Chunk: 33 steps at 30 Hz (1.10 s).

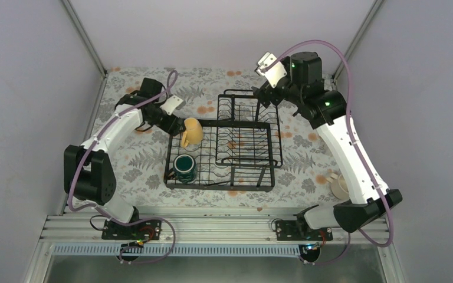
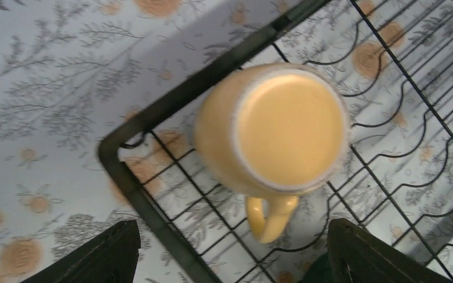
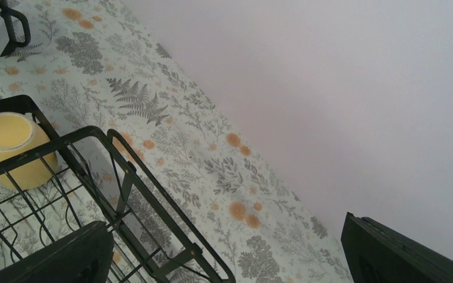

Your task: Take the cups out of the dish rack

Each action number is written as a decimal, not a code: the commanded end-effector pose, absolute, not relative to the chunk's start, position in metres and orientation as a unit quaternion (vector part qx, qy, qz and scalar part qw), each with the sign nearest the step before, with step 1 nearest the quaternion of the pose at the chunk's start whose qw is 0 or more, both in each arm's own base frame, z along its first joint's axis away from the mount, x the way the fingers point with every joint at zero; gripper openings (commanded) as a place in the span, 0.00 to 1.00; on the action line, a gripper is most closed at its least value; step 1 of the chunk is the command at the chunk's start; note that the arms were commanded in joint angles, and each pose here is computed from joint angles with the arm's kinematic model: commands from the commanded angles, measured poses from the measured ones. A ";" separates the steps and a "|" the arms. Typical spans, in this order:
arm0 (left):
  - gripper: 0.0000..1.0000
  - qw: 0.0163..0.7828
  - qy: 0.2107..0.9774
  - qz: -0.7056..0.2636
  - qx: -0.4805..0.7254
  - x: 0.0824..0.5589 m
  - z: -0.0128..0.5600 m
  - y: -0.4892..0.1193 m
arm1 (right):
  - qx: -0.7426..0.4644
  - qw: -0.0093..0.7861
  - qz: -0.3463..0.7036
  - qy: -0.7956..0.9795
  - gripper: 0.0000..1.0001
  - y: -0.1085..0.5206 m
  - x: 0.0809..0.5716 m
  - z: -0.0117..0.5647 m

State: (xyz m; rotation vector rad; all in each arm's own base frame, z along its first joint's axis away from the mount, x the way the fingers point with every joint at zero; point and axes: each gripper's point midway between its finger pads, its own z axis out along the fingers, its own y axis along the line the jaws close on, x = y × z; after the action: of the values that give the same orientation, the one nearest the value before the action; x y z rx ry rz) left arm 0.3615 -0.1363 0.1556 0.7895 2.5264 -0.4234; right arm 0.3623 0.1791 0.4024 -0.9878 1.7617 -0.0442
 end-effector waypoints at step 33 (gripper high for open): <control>0.61 0.223 0.910 -0.070 0.342 0.363 0.100 -0.165 | -0.379 0.530 0.008 0.758 1.00 0.181 0.368 0.374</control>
State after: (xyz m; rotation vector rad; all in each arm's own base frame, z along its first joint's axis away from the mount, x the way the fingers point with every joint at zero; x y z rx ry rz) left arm 0.3503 -0.1731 0.1104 0.9542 2.5309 -0.3045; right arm 0.3713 0.1827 0.3651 -0.9506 1.8326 -0.0069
